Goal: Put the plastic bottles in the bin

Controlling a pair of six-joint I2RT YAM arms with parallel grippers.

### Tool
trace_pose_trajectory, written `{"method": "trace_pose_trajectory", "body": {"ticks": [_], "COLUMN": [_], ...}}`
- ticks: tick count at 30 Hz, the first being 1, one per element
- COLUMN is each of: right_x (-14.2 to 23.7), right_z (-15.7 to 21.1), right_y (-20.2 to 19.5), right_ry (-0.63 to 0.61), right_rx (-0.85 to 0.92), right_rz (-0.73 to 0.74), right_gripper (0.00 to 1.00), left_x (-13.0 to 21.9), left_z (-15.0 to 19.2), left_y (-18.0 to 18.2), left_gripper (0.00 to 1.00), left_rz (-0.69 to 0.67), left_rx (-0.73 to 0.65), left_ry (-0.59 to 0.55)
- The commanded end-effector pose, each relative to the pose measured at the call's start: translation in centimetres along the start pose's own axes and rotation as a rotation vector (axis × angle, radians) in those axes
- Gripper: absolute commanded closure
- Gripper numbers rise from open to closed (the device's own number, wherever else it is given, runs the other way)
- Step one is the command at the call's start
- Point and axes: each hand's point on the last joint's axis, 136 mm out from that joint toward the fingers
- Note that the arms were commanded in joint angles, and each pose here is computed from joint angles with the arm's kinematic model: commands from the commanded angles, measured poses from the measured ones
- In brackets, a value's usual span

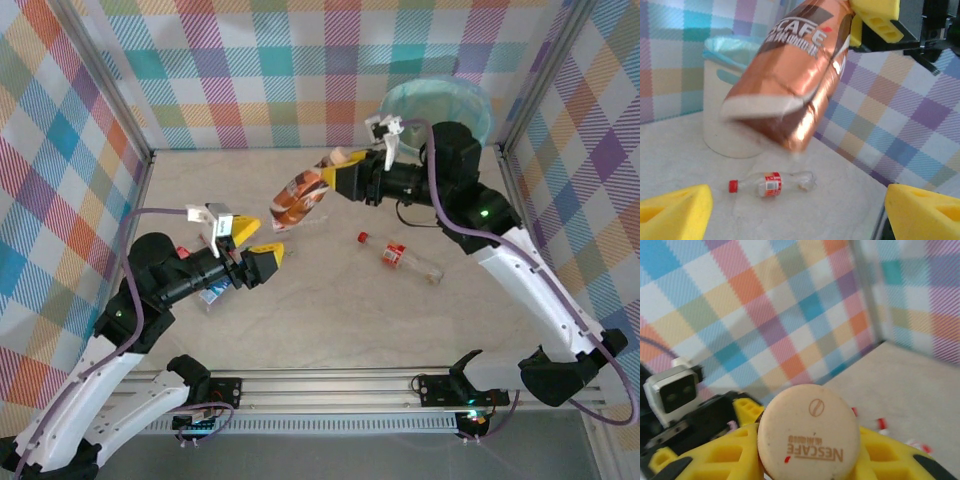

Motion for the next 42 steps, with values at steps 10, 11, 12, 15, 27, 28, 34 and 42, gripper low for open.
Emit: {"method": "trace_pose_trajectory", "body": {"ticks": [10,11,12,15,27,28,34,42], "right_x": [7.9,8.8,9.6,11.2,12.0,12.0,12.3,12.4], "right_z": [-6.4,-6.6,-6.6,-5.7,-0.4,-0.3,1.8,3.3], "right_y": [-16.7,-18.4,-20.1,-24.1,-32.4,-32.3,-31.5,-30.1], "right_ry": [0.077,0.093,0.11,0.169,0.428,0.428,0.427,0.41], "right_rx": [0.432,0.424,0.415,0.396,0.381,0.379,0.246,0.231], "right_rz": [0.879,0.939,0.994,1.113,1.238,1.238,1.221,1.234], "right_gripper": [0.81,0.81,0.81,0.81,0.85,0.85,0.75,0.73], "left_x": [-1.7,-2.1,-2.5,-3.6,-6.4,-6.5,-7.2,-7.8], "left_z": [-1.7,-1.4,-1.1,-0.3,4.7,4.9,5.4,6.0], "left_y": [0.9,1.4,1.8,3.0,7.9,8.1,9.1,9.6], "left_gripper": [0.12,0.12,0.12,0.13,0.13,0.13,0.13,0.13], "left_rz": [-0.062,-0.076,-0.091,-0.125,-0.285,-0.29,-0.328,-0.34], "left_rx": [-0.025,-0.019,-0.011,0.012,0.155,0.16,0.185,0.193], "left_ry": [-0.004,0.009,0.02,0.051,0.211,0.214,0.223,0.252]}}
Point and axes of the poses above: each hand's point on the last joint's axis, 136 mm out from that joint toward the fingers, its own x axis back along the fingers, its own y axis along the line the jaws close on, z = x × y, and after that the axes turned 10 degrees about x, right-handed
